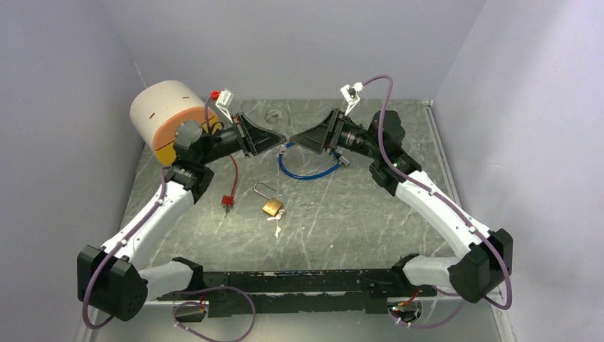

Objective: Unlock with the key

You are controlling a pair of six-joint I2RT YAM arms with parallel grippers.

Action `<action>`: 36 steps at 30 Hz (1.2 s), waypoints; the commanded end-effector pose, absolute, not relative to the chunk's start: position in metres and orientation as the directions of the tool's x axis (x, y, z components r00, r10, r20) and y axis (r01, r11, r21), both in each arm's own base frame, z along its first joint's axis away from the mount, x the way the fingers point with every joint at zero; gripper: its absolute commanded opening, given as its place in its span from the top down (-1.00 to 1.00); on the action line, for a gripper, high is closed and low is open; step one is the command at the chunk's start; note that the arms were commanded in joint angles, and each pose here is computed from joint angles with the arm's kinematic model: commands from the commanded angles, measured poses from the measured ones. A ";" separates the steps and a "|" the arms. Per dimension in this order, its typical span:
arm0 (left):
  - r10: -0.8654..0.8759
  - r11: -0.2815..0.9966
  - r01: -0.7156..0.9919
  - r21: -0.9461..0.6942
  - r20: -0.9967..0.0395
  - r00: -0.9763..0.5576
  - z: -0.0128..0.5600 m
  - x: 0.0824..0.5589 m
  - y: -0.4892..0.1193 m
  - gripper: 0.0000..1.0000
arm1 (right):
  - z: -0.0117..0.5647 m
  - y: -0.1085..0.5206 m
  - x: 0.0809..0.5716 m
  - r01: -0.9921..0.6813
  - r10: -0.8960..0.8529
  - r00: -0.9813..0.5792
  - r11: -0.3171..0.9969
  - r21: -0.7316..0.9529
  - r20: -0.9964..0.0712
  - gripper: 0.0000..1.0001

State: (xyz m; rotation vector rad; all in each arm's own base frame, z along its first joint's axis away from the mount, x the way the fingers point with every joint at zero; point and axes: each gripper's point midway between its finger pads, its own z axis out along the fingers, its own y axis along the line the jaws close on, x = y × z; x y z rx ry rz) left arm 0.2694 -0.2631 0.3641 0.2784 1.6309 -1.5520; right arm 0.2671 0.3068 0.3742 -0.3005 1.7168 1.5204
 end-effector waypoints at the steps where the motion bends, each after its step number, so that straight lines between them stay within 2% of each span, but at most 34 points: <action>1: -0.379 0.018 0.859 -0.511 -0.799 -0.467 0.443 0.232 -0.264 0.95 | 0.428 0.307 0.234 -0.812 0.339 -0.527 0.070 0.579 -0.779 -0.44; 5: -0.396 -0.080 0.876 -0.475 -0.792 -0.465 0.468 0.221 -0.264 0.95 | 0.445 0.311 0.222 -0.849 0.315 -0.498 0.012 0.528 -0.808 -0.12; 7: -0.411 -0.107 0.876 -0.470 -0.782 -0.469 0.476 0.220 -0.264 0.95 | 0.451 0.312 0.216 -0.858 0.313 -0.493 -0.021 0.513 -0.812 -0.02; 11: -0.428 -0.124 0.878 -0.462 -0.774 -0.467 0.482 0.221 -0.264 0.95 | 0.462 0.311 0.204 -0.876 0.319 -0.475 -0.078 0.476 -0.820 0.02; 16: -0.437 -0.121 0.878 -0.463 -0.769 -0.466 0.482 0.224 -0.264 0.95 | 0.471 0.311 0.202 -0.879 0.330 -0.469 -0.080 0.471 -0.819 0.01; 19: -0.439 -0.126 0.878 -0.461 -0.768 -0.467 0.482 0.224 -0.264 0.95 | 0.475 0.312 0.203 -0.874 0.333 -0.478 -0.087 0.479 -0.813 0.16; 20: -0.439 -0.126 0.877 -0.463 -0.767 -0.468 0.482 0.224 -0.264 0.95 | 0.475 0.313 0.203 -0.873 0.333 -0.479 -0.087 0.479 -0.812 0.26; 24: -0.443 -0.120 0.873 -0.474 -0.761 -0.474 0.479 0.225 -0.264 0.95 | 0.477 0.317 0.208 -0.870 0.323 -0.484 -0.075 0.488 -0.813 0.42; 33: -0.456 -0.103 0.868 -0.485 -0.753 -0.475 0.478 0.228 -0.263 0.95 | 0.467 0.329 0.211 -0.857 0.284 -0.507 -0.069 0.510 -0.814 0.45; 36: -0.460 -0.097 0.868 -0.487 -0.751 -0.474 0.477 0.229 -0.262 0.95 | 0.462 0.329 0.215 -0.853 0.290 -0.509 -0.045 0.520 -0.811 0.26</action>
